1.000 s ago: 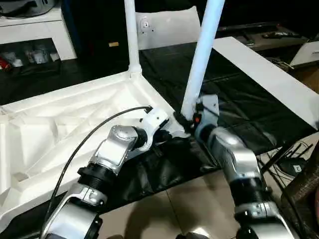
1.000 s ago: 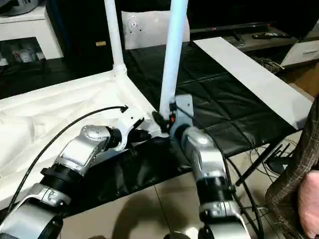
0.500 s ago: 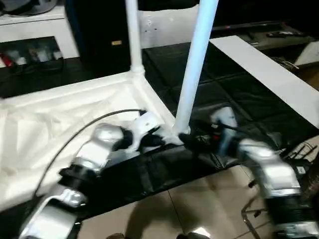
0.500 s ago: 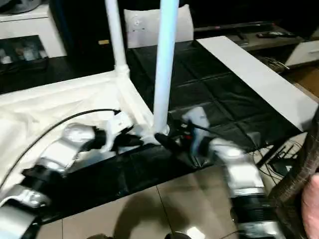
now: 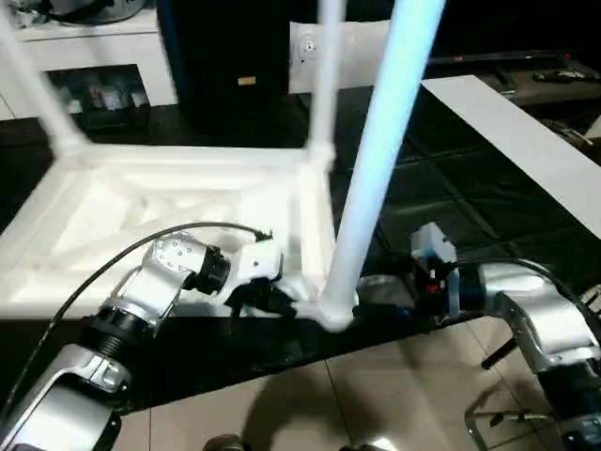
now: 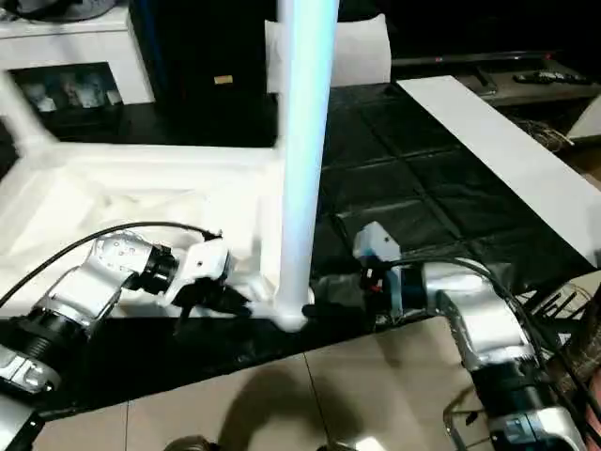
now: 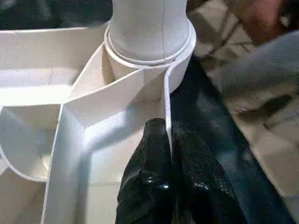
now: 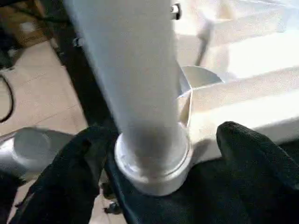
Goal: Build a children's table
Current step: Rotate leg to tighten
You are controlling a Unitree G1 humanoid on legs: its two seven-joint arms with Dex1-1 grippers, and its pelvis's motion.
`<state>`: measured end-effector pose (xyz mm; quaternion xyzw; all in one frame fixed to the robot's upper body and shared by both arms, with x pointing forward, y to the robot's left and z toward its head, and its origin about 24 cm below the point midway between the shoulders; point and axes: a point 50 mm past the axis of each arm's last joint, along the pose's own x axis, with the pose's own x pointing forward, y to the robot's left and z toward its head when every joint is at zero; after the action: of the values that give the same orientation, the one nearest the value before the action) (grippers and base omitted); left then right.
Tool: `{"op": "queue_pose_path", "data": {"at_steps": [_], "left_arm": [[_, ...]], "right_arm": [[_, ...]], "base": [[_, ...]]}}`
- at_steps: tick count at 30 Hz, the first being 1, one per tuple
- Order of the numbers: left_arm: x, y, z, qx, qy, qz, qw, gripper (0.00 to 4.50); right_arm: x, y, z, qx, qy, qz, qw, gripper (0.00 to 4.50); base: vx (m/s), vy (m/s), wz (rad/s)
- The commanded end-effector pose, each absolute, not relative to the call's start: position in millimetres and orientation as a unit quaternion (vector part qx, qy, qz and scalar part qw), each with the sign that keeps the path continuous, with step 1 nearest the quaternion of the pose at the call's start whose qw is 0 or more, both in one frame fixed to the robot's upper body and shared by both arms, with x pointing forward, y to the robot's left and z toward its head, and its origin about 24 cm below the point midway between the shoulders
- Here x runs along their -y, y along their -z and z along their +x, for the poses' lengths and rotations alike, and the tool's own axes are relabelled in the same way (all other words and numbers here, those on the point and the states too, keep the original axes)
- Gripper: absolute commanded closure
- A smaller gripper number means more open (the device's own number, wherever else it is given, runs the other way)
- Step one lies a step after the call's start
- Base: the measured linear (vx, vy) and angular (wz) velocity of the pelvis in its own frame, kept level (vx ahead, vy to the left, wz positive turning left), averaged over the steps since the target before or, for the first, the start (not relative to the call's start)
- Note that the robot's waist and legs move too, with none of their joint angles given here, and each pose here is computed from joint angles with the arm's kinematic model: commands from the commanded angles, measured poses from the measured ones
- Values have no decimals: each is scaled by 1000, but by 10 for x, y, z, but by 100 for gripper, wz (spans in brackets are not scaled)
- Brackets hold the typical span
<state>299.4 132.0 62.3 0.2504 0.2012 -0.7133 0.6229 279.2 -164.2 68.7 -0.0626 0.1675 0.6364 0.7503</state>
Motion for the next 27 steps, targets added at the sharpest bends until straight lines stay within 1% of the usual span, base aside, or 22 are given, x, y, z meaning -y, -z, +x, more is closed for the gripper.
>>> {"op": "queue_pose_path", "data": {"at_steps": [1,2,3,4,6,7,8,11,12,13,14,18,24,26,27], "left_arm": [[-1186,-671,2957,-188,748,275,574,450],[-1184,-671,2957,-188,749,275,574,450],[-1174,-671,2953,-186,752,277,568,450],[-1162,-672,2953,-184,756,279,562,450],[-1149,-673,2956,-183,759,281,559,450],[-1133,-673,2956,-181,760,281,557,450],[-1124,-673,2957,-180,762,282,555,450],[-1104,-672,2955,-177,766,283,550,450],[-1103,-670,2953,-177,767,284,548,450],[-1101,-667,2954,-177,767,285,547,450],[-1100,-664,2955,-176,768,286,546,450],[-1102,-660,2958,-176,767,289,545,450],[-1113,-654,2975,-176,764,292,547,450],[-1115,-650,2984,-177,760,288,555,450],[-1109,-646,3000,-177,753,284,566,450]], "right_arm": [[1604,-715,2809,-162,-654,-73,736,84],[1601,-714,2809,-162,-654,-73,735,90],[1583,-706,2810,-163,-661,-74,728,111],[1555,-697,2812,-164,-671,-76,719,120],[1537,-693,2814,-165,-677,-75,713,125],[1517,-691,2814,-165,-683,-72,708,142],[1505,-689,2816,-166,-687,-69,704,142],[1480,-679,2801,-170,-700,-65,690,177],[1475,-675,2798,-171,-703,-65,688,177],[1470,-669,2799,-171,-704,-65,686,199],[1464,-663,2801,-172,-705,-64,685,199],[1437,-648,2804,-172,-709,-62,681,238],[1394,-647,2806,-173,-716,-55,675,249],[1382,-647,2796,-172,-716,-45,675,250],[1372,-645,2787,-171,-714,-37,678,250]], "base": [[0,0,0],[0,0,0],[0,0,0],[0,0,0],[0,0,0],[0,0,0],[0,0,0],[0,0,0],[0,0,0],[0,0,0],[0,0,0],[0,0,0],[0,0,0],[0,0,0],[0,0,0]]}}
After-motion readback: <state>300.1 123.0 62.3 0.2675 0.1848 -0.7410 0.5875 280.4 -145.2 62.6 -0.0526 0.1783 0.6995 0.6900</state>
